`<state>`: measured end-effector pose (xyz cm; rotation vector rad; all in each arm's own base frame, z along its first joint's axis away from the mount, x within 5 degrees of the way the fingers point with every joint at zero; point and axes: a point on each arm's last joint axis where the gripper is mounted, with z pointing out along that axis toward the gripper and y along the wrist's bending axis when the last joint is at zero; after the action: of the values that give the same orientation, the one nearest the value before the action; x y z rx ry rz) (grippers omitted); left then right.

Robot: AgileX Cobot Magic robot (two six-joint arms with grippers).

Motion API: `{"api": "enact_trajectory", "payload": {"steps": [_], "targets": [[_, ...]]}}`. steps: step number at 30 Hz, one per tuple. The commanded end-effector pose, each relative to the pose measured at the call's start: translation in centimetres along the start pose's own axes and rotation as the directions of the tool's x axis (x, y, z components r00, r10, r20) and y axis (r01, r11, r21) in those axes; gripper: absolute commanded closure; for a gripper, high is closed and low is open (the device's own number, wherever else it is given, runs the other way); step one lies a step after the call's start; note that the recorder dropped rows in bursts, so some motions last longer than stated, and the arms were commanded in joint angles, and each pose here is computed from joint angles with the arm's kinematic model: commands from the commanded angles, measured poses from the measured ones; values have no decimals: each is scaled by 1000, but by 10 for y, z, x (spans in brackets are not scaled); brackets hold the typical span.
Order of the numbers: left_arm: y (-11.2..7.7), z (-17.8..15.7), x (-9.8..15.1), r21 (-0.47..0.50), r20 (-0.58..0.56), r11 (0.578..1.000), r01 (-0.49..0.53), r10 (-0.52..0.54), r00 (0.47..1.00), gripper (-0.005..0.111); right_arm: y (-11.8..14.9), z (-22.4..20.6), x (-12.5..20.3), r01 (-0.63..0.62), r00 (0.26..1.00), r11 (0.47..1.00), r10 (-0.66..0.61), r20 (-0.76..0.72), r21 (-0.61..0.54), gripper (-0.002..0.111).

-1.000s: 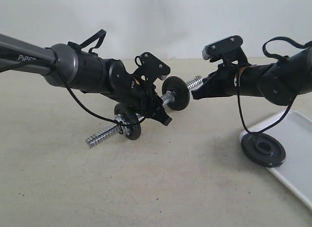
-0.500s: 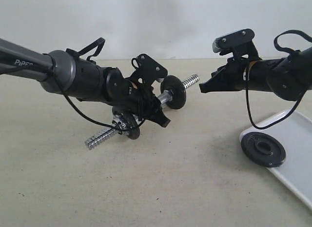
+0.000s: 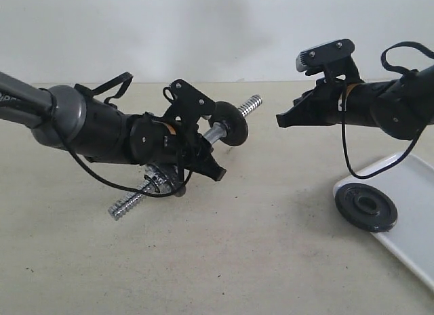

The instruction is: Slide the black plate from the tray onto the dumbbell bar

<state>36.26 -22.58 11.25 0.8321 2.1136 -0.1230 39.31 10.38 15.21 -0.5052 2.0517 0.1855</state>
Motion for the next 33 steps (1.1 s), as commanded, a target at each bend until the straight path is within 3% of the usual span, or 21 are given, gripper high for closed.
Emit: {"api": "enact_trajectory", "payload": {"steps": [1, 19, 23, 29, 33], "targets": [[26, -77, -68, -126, 350, 988, 90, -41, 936, 102, -3, -3, -5, -6, 1000, 1000, 6, 24, 4, 107], [29, -122, -58, -155, 452, 977, 147, -62, 890, 102, -4, -28, -32, -4, 995, 1000, 2, 97, 21, 107], [24, -139, -48, -106, 495, 981, 161, -88, 864, 102, 1, -39, -21, 0, 996, 1000, 0, 87, 4, 107], [19, -148, -27, -97, 507, 982, 160, -90, 857, 102, 7, -59, -16, 7, 995, 1000, -6, 101, -8, 107], [20, -153, -25, -99, 520, 981, 167, -92, 849, 102, 8, -66, -11, 8, 997, 1000, -7, 83, -8, 107]]}}
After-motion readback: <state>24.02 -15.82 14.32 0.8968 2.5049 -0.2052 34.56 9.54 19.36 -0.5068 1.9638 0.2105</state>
